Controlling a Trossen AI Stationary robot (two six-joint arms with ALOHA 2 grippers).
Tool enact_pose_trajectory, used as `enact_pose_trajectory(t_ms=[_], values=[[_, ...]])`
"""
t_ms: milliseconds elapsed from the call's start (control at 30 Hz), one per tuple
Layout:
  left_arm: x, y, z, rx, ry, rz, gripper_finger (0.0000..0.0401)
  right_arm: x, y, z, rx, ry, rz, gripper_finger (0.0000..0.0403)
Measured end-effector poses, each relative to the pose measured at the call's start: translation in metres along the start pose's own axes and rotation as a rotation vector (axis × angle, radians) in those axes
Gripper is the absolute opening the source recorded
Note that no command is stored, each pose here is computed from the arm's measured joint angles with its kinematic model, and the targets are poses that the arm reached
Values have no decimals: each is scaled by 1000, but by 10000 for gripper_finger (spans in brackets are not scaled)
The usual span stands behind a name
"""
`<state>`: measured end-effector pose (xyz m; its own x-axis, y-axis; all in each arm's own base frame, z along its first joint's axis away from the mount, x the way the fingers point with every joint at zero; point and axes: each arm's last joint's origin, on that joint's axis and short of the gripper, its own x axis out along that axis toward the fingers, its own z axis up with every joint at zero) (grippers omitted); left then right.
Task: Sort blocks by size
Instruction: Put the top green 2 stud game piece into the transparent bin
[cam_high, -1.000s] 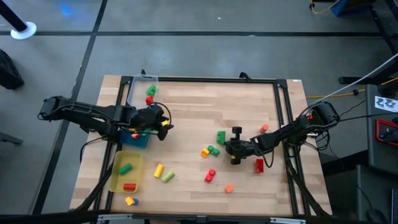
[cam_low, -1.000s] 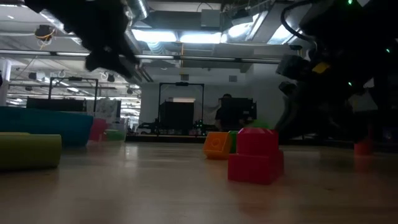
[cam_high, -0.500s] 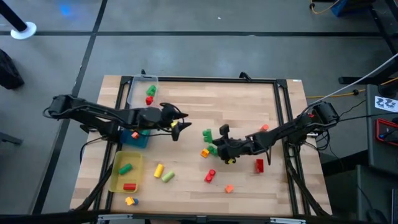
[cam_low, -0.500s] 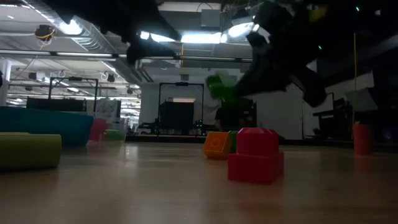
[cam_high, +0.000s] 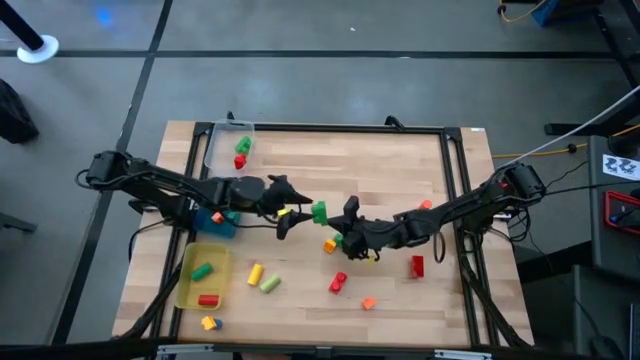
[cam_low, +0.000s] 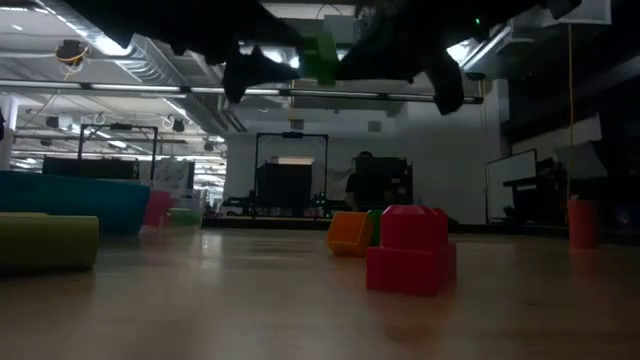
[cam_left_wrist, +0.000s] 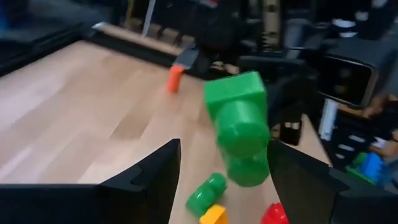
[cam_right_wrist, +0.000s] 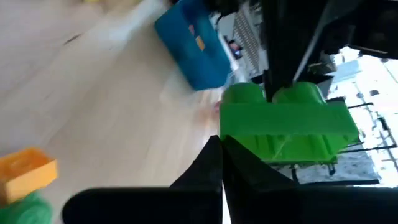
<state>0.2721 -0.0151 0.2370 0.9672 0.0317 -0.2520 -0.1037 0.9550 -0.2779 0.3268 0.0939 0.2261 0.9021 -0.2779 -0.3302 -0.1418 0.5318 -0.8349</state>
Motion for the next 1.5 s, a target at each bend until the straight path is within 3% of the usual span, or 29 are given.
enact_pose_trajectory(t_ms=[133,333,600,1000,1333,1500], values=[[0,-5,4,58,-40,-56,224,0,-4,4,-21,-34,-36,1],[-1,-8,10,55,-104,-83,224,-1,-10,11,-57,-153,-54,1],[-3,-10,18,48,-186,-107,224,-2,-14,14,-79,-190,-93,1],[-2,-15,13,5,-150,-126,224,-1,-14,13,-98,-194,-80,1],[17,-13,-1,10,-133,-116,223,0,-12,11,-113,-179,-57,1],[18,-13,-1,10,-137,-114,188,0,-11,10,-117,-174,-50,1]])
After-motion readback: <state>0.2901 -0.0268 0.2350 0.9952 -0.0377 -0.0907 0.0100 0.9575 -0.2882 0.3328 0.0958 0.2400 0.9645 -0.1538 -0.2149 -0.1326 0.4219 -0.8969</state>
